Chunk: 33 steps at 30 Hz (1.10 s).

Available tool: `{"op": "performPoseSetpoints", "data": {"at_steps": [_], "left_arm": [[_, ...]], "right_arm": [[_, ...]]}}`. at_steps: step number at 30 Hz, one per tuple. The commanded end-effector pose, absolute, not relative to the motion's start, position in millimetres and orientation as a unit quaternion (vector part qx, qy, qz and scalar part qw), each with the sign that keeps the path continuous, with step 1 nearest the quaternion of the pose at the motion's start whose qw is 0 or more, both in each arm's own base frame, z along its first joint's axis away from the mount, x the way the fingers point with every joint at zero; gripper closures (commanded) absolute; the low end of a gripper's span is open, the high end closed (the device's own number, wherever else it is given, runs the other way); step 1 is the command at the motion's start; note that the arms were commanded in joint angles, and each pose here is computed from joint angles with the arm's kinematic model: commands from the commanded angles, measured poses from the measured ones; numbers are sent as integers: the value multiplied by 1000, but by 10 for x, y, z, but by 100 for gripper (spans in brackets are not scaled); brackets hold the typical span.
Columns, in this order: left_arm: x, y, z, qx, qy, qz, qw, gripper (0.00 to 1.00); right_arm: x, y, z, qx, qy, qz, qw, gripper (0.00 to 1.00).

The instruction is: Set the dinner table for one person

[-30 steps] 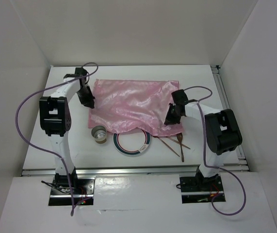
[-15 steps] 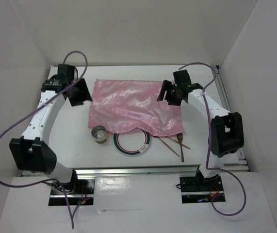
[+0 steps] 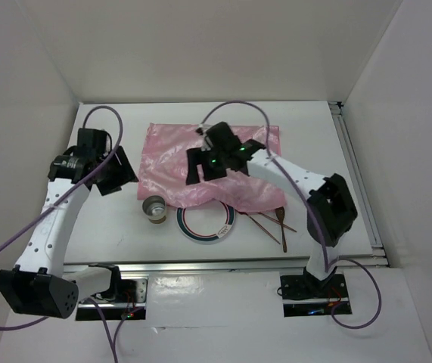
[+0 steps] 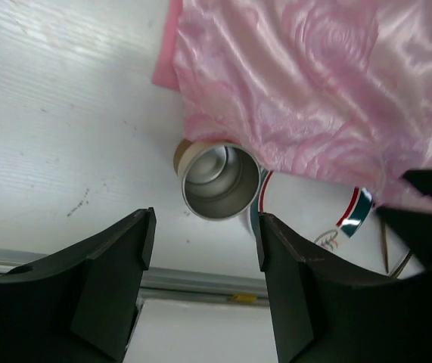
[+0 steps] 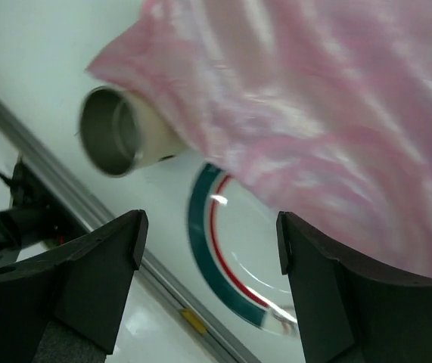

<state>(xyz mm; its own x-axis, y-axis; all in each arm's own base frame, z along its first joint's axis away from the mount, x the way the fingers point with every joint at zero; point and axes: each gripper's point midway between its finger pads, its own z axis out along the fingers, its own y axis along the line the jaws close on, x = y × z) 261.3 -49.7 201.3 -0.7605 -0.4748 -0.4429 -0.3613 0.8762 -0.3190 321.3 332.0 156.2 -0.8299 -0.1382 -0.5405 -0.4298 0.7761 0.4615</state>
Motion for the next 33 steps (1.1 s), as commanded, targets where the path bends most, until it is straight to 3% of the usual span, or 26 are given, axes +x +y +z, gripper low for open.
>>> {"op": "performPoseSetpoints", "data": {"at_steps": [1, 8, 13, 21, 24, 25, 28, 33], "left_arm": [[2667, -217, 2357, -269, 909, -70, 311, 28], [2701, -87, 2697, -290, 880, -78, 369, 29], [2673, -113, 2527, -285, 891, -91, 341, 29], [2679, -98, 2491, -290, 889, -98, 341, 29], [2677, -70, 2490, -289, 889, -94, 342, 29], [2688, -69, 2529, -289, 887, -96, 347, 29], [2698, -36, 2573, -289, 885, -94, 353, 29], [2876, -91, 2801, -274, 876, -123, 378, 29]], "right_arm": [[3026, 3871, 1619, -218, 889, 317, 247, 19], [2870, 4629, 1463, -270, 876, 323, 234, 19], [2861, 4776, 1158, -275, 890, 279, 232, 25], [2886, 4768, 1037, -273, 896, 257, 238, 59], [2886, 4768, 1037, -273, 896, 257, 238, 80], [2860, 4781, 1041, -275, 895, 263, 233, 80], [2845, 4810, 1138, -288, 889, 271, 233, 99], [2903, 4796, 1750, -294, 867, 308, 260, 100]]}}
